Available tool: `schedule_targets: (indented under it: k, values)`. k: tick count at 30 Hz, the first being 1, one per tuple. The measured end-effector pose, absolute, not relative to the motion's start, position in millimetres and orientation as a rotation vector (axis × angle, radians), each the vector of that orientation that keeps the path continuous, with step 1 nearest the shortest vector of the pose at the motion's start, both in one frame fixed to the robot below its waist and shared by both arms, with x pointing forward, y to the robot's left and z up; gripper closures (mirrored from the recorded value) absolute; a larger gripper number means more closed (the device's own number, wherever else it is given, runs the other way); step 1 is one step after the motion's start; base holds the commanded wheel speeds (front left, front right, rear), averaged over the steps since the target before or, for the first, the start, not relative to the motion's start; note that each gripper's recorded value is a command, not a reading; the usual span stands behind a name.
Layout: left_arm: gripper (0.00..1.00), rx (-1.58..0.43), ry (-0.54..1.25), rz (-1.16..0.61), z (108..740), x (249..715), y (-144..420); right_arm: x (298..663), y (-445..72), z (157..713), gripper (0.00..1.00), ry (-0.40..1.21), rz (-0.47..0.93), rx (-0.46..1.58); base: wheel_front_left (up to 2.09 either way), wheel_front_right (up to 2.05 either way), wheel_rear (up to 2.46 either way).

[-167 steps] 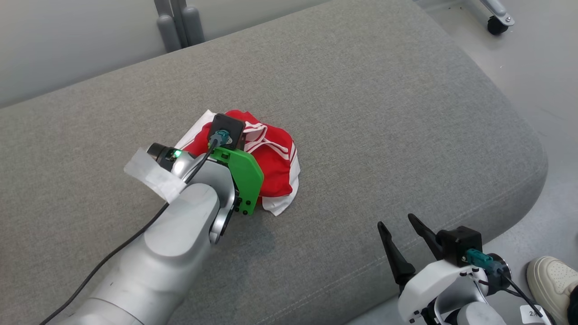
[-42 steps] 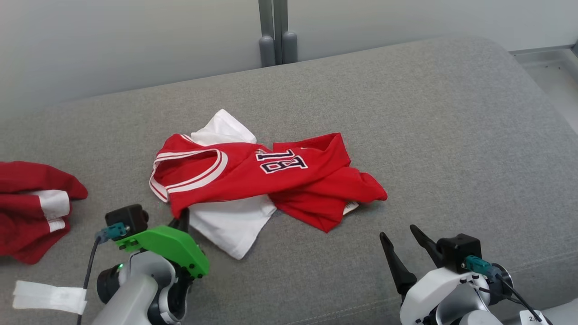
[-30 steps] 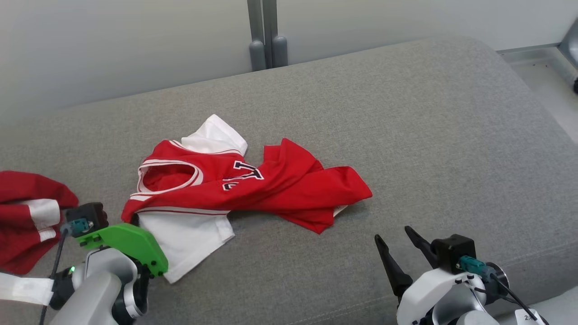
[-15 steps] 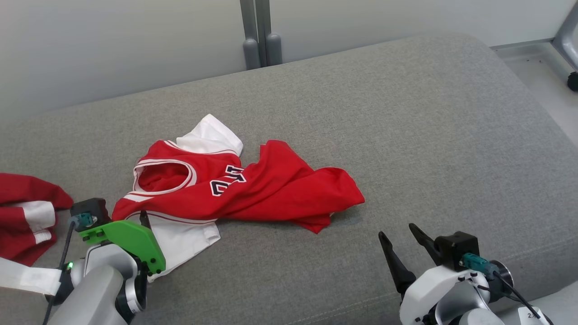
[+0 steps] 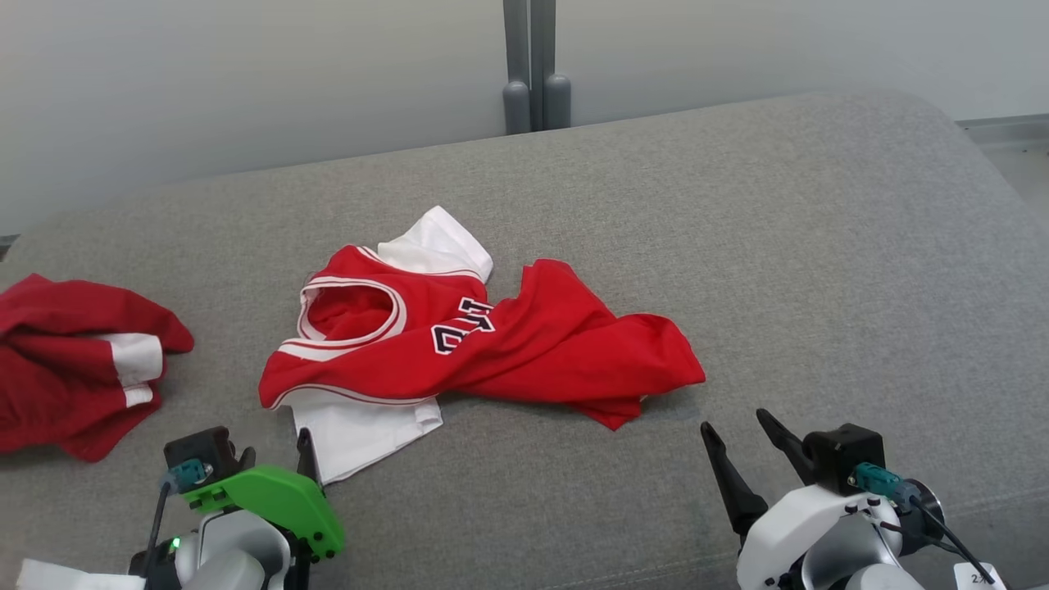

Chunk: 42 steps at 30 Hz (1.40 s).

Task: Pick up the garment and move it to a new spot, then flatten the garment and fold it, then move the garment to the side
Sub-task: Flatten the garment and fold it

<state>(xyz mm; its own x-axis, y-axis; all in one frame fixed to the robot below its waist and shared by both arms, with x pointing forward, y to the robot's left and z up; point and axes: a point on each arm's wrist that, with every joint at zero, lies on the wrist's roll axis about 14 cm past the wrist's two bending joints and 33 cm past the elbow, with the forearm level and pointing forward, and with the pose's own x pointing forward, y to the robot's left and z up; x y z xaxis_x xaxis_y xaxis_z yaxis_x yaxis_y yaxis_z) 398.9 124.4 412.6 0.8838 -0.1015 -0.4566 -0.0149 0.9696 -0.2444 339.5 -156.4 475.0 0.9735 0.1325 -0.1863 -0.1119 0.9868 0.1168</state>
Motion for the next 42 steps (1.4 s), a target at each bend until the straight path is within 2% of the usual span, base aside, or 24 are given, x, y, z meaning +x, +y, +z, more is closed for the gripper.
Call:
schedule_targets:
  k: [9, 12, 16, 22, 33, 42]
  values:
    - [0.0, -0.4, 0.259, -0.037, 450, 386, 129, 344, -150, 478, 0.0, 0.178, 0.145, 0.141, 0.0, 0.0, 0.0]
    - [0.0, -0.405, 0.201, -0.05, 463, 385, 131, 345, -149, 479, 0.0, 0.171, 0.148, 0.147, 0.0, 0.0, 0.0]
    - [0.0, -0.367, 0.023, -0.063, 507, 386, 139, 347, -150, 479, 0.0, 0.168, 0.145, 0.149, 0.0, 0.0, 0.0]
    - [0.0, -0.341, -0.123, -0.031, 536, 361, 154, 348, -145, 482, 0.0, 0.152, 0.163, 0.149, 0.0, 0.0, 0.0]
    - [0.0, -0.198, -0.064, 0.045, 500, 312, 185, 354, -148, 496, 0.0, 0.058, 0.156, 0.134, 0.0, 0.0, 0.0]
    - [0.0, -0.13, 0.046, 0.052, 463, 283, 195, 351, -151, 487, 0.0, 0.073, 0.147, 0.107, 0.0, 0.0, 0.0]
